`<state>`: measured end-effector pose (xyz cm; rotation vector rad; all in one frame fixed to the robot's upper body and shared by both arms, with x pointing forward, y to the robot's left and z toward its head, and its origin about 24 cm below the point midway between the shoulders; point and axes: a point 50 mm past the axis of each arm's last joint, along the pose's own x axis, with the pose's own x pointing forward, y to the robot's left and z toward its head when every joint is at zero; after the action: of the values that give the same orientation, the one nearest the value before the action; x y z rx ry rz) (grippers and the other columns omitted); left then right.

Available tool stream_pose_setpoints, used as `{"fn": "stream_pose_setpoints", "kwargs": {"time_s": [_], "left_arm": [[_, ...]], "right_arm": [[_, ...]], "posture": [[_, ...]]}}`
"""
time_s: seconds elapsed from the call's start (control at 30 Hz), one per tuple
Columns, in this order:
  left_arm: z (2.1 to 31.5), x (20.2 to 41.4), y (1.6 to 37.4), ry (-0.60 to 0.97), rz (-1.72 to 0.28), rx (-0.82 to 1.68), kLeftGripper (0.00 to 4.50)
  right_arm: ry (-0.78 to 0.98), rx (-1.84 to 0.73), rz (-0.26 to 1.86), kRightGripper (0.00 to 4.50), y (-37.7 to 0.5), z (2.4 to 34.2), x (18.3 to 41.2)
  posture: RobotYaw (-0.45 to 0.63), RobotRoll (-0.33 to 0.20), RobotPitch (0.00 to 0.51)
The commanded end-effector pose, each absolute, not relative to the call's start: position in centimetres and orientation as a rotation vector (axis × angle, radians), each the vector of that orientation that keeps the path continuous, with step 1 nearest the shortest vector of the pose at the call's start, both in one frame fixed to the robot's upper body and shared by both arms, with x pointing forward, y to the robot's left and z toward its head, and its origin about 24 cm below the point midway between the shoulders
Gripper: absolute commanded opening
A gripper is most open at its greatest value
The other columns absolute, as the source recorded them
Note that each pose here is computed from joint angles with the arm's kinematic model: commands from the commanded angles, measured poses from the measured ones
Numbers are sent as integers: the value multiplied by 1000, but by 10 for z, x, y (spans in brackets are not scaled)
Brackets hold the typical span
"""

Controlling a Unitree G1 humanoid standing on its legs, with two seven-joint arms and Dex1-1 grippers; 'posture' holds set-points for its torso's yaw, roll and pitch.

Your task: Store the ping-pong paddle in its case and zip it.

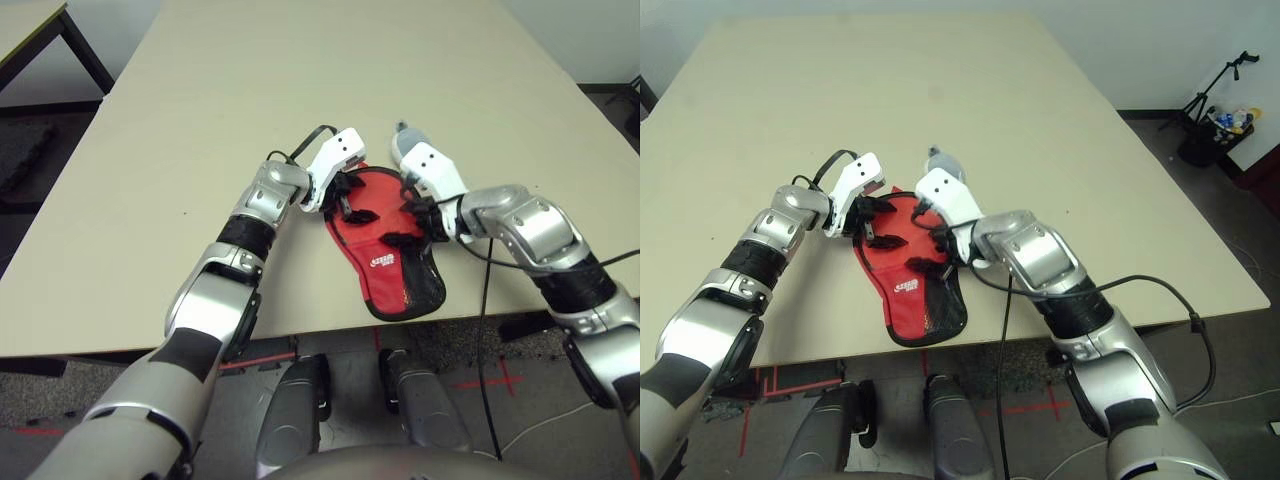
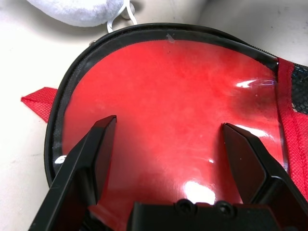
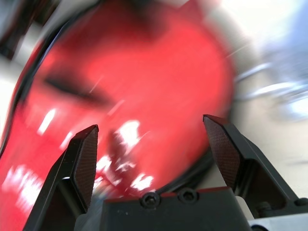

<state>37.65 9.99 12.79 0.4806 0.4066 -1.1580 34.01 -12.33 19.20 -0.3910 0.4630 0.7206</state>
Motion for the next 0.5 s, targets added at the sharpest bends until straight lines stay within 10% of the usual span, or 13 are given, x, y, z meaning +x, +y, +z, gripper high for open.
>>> {"fn": "stream_pose_setpoints", "kwargs": {"time_s": [0.03, 0.5], "left_arm": [[96, 368, 102, 541, -1162, 484, 4493], [94, 367, 92, 524, -1159, 467, 4493]], "right_arm": [[240, -361, 459, 4500, -134, 240, 365], [294, -417, 318, 4500, -128, 198, 407]], "posture": [[-94, 0, 192], [-81, 0, 178]]}}
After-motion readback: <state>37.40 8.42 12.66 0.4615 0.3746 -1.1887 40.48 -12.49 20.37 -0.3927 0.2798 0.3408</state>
